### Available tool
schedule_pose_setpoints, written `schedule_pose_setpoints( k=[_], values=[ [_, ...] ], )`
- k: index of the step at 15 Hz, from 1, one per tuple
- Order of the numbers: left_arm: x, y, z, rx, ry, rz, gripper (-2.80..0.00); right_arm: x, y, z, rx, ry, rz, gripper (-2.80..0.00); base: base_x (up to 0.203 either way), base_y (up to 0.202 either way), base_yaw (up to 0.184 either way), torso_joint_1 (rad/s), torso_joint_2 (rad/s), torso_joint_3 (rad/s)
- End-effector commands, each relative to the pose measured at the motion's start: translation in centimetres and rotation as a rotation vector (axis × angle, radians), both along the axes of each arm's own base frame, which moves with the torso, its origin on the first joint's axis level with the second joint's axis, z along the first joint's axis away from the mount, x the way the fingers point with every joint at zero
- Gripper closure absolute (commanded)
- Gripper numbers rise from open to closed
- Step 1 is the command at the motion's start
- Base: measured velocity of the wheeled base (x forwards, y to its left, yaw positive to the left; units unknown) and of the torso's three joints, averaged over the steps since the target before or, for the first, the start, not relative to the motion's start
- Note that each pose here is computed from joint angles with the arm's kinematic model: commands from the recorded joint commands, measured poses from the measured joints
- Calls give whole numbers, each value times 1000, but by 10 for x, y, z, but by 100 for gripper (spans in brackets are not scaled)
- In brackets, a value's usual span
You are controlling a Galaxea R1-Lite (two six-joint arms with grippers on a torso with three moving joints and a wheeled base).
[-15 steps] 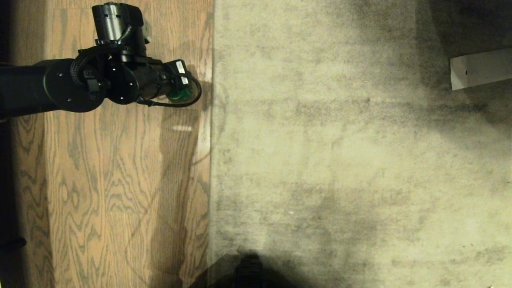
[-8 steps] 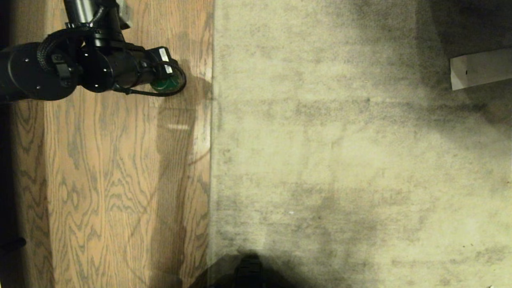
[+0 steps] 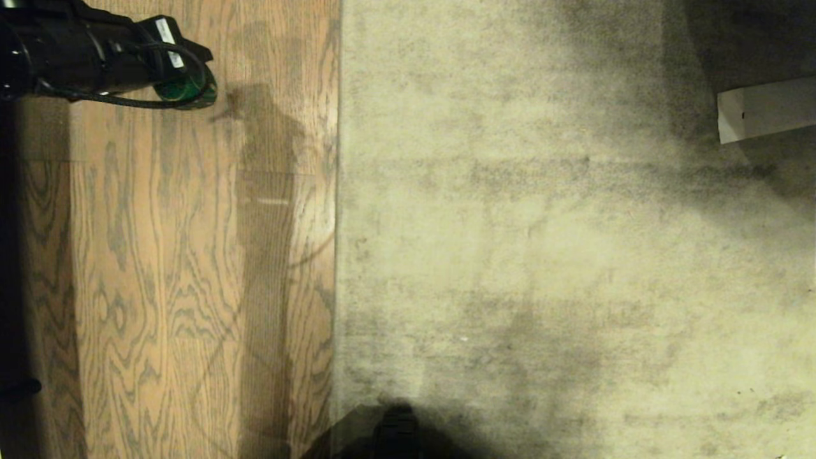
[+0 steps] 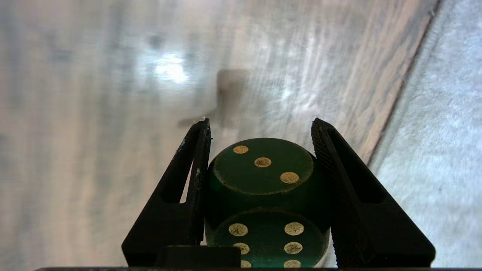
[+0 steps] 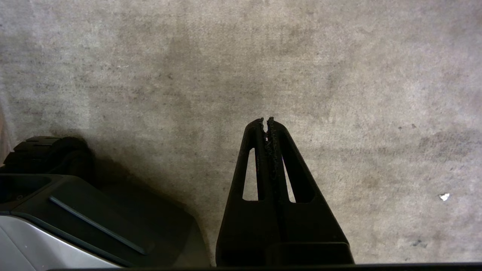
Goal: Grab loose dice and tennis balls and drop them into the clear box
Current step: Put the toys in the box
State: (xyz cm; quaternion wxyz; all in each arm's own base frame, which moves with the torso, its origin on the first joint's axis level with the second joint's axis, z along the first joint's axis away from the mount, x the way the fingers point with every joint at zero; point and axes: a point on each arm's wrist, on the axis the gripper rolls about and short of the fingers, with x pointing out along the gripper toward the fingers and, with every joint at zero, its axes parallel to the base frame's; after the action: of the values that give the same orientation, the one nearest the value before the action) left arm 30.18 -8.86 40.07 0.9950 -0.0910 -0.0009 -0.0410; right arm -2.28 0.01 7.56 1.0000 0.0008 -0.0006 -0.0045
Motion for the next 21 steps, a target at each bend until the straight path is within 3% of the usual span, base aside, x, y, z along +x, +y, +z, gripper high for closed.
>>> schedule_pose_setpoints(
  k=[1, 8, 12, 21],
  values=[
    [-25, 28, 14, -6, -22, 32, 0, 0, 0, 0, 0, 0, 1, 0, 0, 0, 0, 0, 0, 0],
    [-80, 73, 22, 24, -54, 32, 0, 0, 0, 0, 0, 0, 1, 0, 0, 0, 0, 0, 0, 0],
    [-114, 78, 24, 28, -79, 14, 0, 0, 0, 0, 0, -2, 1, 0, 0, 0, 0, 0, 0, 0],
    [-175, 80, -11, 34, -35, -21, 0, 0, 0, 0, 0, -3, -1, 0, 0, 0, 0, 0, 0, 0]
  ],
)
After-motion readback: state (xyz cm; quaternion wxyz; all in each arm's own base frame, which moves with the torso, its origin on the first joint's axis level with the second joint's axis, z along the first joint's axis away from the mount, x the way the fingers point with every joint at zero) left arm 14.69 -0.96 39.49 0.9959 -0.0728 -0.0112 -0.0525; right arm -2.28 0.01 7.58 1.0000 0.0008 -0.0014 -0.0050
